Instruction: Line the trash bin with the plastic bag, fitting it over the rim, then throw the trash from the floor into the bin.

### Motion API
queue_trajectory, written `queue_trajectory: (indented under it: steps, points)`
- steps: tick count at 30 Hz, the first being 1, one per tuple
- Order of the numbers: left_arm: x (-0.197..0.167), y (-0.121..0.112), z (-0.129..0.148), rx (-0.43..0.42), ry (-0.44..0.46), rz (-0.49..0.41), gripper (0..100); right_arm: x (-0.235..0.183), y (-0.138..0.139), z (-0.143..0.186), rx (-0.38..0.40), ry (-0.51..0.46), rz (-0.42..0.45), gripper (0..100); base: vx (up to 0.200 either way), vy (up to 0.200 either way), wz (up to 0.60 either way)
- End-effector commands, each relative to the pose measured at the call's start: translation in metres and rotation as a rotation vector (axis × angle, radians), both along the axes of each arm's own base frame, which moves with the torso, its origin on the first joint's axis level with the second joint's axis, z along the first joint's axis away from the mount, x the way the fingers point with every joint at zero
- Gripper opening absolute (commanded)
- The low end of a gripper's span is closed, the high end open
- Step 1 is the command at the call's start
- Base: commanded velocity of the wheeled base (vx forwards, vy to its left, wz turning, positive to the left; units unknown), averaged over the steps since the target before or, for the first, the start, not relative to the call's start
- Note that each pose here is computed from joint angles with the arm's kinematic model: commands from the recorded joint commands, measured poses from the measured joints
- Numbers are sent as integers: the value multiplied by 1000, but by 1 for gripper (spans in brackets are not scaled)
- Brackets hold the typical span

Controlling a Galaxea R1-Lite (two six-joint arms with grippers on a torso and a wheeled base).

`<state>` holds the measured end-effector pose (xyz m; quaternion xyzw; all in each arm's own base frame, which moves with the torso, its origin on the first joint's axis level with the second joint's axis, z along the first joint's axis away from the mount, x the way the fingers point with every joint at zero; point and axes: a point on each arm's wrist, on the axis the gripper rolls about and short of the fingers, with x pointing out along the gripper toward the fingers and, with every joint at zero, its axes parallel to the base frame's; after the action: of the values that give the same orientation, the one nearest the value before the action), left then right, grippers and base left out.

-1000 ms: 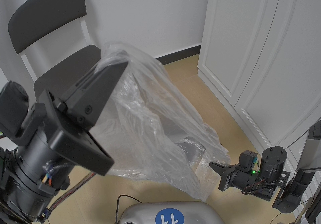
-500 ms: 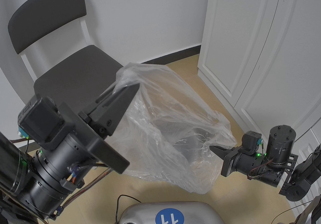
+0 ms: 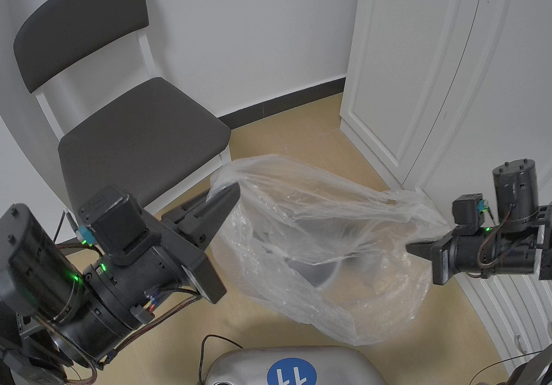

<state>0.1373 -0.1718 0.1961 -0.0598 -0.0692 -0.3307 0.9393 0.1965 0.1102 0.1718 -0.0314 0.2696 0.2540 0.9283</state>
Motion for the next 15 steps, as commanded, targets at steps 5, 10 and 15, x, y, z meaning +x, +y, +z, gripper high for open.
queue_trajectory:
  steps: [5, 10, 15]
  points:
    - [31, 38, -28, 263, 134, 223, 0, -26, -57, 53, -70, -166, -106, 0, 0, 0, 0]
    - [31, 49, -40, 372, 153, 260, 0, -26, -62, 54, -70, -171, -131, 0, 0, 0, 0]
    - [33, 51, -49, 415, 177, 269, 0, -24, -62, 53, -68, -173, -134, 0, 0, 0, 0]
